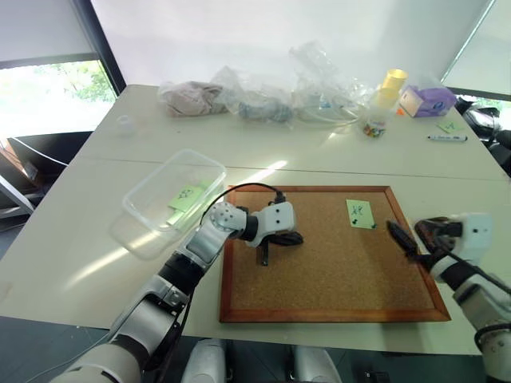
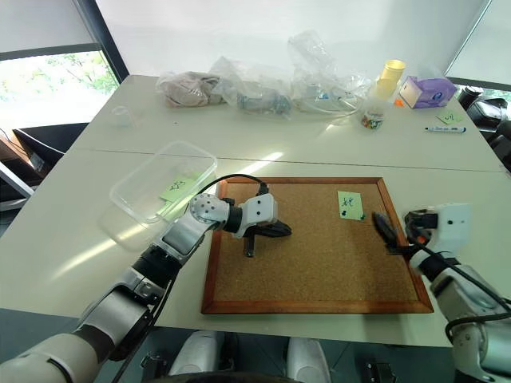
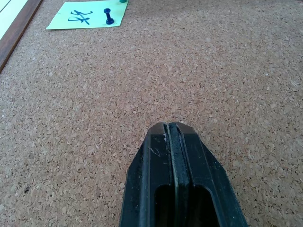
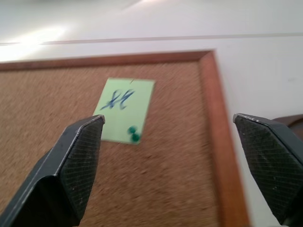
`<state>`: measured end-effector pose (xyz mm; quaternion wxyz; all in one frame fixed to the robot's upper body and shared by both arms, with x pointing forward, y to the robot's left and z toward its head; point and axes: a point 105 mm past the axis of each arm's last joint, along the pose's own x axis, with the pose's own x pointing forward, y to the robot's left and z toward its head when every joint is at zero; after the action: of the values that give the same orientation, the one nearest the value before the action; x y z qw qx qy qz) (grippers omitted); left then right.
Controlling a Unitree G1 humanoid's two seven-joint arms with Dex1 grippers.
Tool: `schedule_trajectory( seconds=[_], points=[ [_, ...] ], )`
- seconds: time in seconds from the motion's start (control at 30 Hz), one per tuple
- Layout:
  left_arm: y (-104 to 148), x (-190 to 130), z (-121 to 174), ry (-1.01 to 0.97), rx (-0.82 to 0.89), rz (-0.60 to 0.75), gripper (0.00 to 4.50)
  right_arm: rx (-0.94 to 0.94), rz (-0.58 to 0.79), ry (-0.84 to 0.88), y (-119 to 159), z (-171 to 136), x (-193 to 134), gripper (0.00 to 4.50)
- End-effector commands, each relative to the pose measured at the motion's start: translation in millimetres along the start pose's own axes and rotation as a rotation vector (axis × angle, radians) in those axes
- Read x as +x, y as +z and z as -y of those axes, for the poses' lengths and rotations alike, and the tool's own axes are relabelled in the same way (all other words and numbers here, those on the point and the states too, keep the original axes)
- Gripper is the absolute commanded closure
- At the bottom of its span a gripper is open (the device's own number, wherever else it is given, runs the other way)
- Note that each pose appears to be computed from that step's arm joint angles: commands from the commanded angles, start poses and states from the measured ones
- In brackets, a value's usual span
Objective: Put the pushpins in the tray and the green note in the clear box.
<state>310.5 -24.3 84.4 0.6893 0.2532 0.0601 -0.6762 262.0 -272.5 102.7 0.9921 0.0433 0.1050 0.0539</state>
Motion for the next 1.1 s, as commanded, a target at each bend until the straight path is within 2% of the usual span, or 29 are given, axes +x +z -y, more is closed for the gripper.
schedule_trajectory(
  seconds=[0.03, 0.37, 0.47, 0.53, 0.7, 0.97, 1.1],
  points=[
    [-7.3, 8.7, 11.9, -0.06, -0.007, -0.033, 4.5, -0.021, 0.027, 0.002, 1.8, -7.1, 7.9, 0.02],
    [-7.9, 7.6, 11.2, -0.057, -0.007, -0.038, 4.5, -0.021, 0.026, -0.016, -5.6, -5.0, 26.2, 0.02],
    [-8.4, 7.5, 11.7, -0.056, -0.01, -0.039, 4.5, -0.02, 0.027, -0.015, -6.3, -4.8, 28.1, 0.83],
    [-9.1, 6.9, 11.9, -0.056, -0.011, -0.041, 4.5, -0.02, 0.026, -0.015, -6.8, -4.6, 29.9, 1.76],
    [-9.8, 6.4, 11.6, -0.055, -0.011, -0.044, 4.5, -0.012, 0.032, -0.011, -6.9, -5.6, 31.9, 4.43],
    [-10.8, 6.0, 12.4, -0.061, -0.009, -0.051, 4.5, -0.005, 0.044, -0.015, -7.5, -7.2, 30.5, 4.47],
    [-13.9, 5.9, 13.6, -0.071, -0.011, -0.071, 4.5, -0.022, 0.099, -0.038, 0.9, -4.0, 27.9, 4.47]
  ],
)
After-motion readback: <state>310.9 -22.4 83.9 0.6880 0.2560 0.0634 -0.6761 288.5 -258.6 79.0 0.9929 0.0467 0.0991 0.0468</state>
